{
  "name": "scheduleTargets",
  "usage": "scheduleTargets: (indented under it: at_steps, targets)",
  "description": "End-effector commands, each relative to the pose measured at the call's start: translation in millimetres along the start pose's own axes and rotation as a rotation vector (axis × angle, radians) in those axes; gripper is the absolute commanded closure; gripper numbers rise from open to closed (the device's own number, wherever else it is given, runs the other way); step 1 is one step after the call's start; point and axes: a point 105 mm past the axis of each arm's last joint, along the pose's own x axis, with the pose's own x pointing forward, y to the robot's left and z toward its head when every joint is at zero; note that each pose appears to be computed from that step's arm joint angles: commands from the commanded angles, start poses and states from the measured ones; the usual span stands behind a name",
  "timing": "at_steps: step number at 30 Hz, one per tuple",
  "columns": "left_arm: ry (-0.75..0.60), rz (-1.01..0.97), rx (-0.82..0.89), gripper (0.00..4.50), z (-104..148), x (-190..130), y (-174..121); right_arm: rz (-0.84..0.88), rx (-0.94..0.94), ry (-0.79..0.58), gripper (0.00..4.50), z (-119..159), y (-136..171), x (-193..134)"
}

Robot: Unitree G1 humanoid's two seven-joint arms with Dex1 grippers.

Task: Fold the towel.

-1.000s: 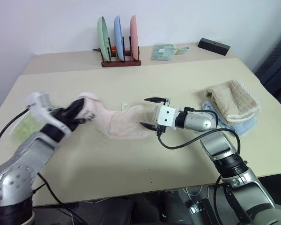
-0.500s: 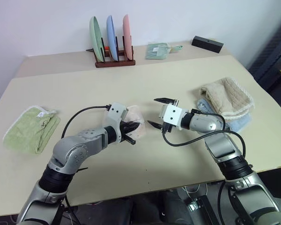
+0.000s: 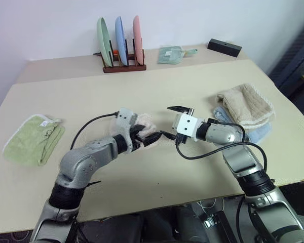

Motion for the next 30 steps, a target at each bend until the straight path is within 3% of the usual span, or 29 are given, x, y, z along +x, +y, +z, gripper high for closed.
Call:
scheduleTargets:
  at_steps: [1, 10, 13, 15, 20, 23, 25, 30]
  targets:
    - [-0.114, -0.039, 0.054, 0.08, 30, -27, -7, -0.040, -0.028, -0.043, 0.00, 14, -15, -3]
    - [-0.133, -0.016, 0.074, 0.08, 33, -49, -1, -0.032, -0.030, -0.053, 0.00, 15, -15, 0]
    - [-0.157, -0.003, 0.053, 0.98, 35, -51, 1, -0.031, -0.028, -0.051, 0.00, 14, -15, 0]
    - [-0.180, -0.016, 0.059, 1.95, 38, -55, -1, -0.034, -0.022, -0.035, 0.00, 11, -18, -1]
    - [-0.306, 0.100, 0.072, 4.42, 62, -72, 20, -0.101, 0.127, -0.066, 2.21, 16, -39, -8]
    - [-0.300, 0.172, 0.118, 4.50, 65, -75, 34, -0.121, 0.303, -0.190, 3.74, 42, -50, -4]
    - [-0.239, 0.206, 0.172, 4.50, 57, -72, 40, -0.071, 0.442, -0.266, 4.48, 60, -45, 1]
    - [-0.159, 0.238, 0.158, 4.50, 33, -53, 51, 0.081, 0.550, -0.268, 4.48, 78, -12, 32]
